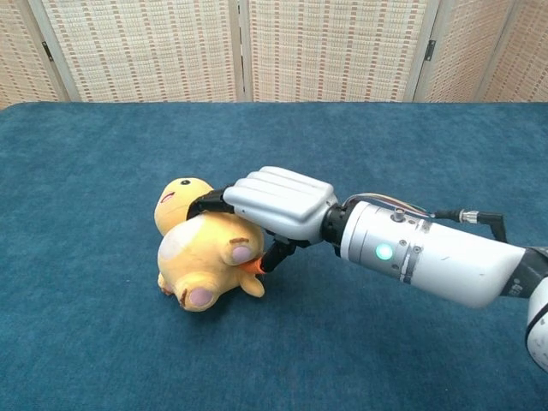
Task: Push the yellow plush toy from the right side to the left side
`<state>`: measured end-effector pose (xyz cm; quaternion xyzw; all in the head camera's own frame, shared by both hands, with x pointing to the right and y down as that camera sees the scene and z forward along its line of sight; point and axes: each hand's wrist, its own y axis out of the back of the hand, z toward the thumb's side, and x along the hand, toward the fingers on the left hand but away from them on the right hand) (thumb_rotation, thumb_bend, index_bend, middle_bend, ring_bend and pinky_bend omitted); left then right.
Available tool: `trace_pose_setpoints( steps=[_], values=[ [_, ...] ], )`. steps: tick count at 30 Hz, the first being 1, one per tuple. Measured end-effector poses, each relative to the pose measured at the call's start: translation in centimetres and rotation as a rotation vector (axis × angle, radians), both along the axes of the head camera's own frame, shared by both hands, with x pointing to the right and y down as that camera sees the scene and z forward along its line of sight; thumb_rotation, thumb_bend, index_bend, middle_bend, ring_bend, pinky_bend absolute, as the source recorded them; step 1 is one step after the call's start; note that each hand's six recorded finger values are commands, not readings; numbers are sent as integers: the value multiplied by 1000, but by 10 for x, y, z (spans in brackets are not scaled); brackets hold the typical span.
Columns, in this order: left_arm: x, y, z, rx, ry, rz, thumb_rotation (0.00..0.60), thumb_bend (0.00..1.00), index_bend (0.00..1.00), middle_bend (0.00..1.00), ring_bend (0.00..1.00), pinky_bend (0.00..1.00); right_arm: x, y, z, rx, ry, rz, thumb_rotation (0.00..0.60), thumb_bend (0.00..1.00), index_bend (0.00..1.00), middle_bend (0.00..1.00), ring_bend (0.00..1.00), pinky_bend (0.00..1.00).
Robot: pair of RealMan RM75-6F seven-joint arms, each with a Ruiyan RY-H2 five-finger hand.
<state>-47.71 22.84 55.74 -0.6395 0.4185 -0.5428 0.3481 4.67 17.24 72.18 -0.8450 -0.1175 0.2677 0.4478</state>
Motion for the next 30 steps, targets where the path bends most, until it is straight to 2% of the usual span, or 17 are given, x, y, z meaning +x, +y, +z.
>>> trace_pose_setpoints(
  steps=[3,5,10,14,18,21,26,28,30],
  values=[
    [1,-1,-1,7,3,3,600,345,0,0,0,54,6,-1,-10,-54,-16,13,600,182,0,0,0,71],
    [2,-2,0,15,6,7,600,345,0,0,0,55,12,-4,-17,-82,-22,21,600,155,0,0,0,5],
    [4,-2,1,15,4,14,600,343,0,0,0,59,29,-3,-34,-137,-49,37,600,130,0,0,0,0],
    [5,-1,2,13,6,23,600,344,0,0,0,93,62,-4,-56,-130,-74,77,600,127,0,0,0,0],
    [17,-2,5,26,31,72,600,343,0,6,0,188,132,-6,-79,-78,-37,185,600,128,0,0,0,0],
    [38,-2,10,35,81,143,600,340,0,60,32,246,194,-1,-101,-19,8,307,600,128,0,0,0,0],
    [81,-7,18,56,107,287,600,329,36,130,90,273,284,32,-138,62,62,525,600,129,0,0,0,0],
    [100,-10,20,65,108,339,600,325,54,150,105,276,317,49,-150,87,91,596,600,129,0,0,0,0],
    [123,-14,23,68,111,395,600,314,57,154,108,276,337,59,-156,97,119,628,600,129,0,0,0,0]
  ],
)
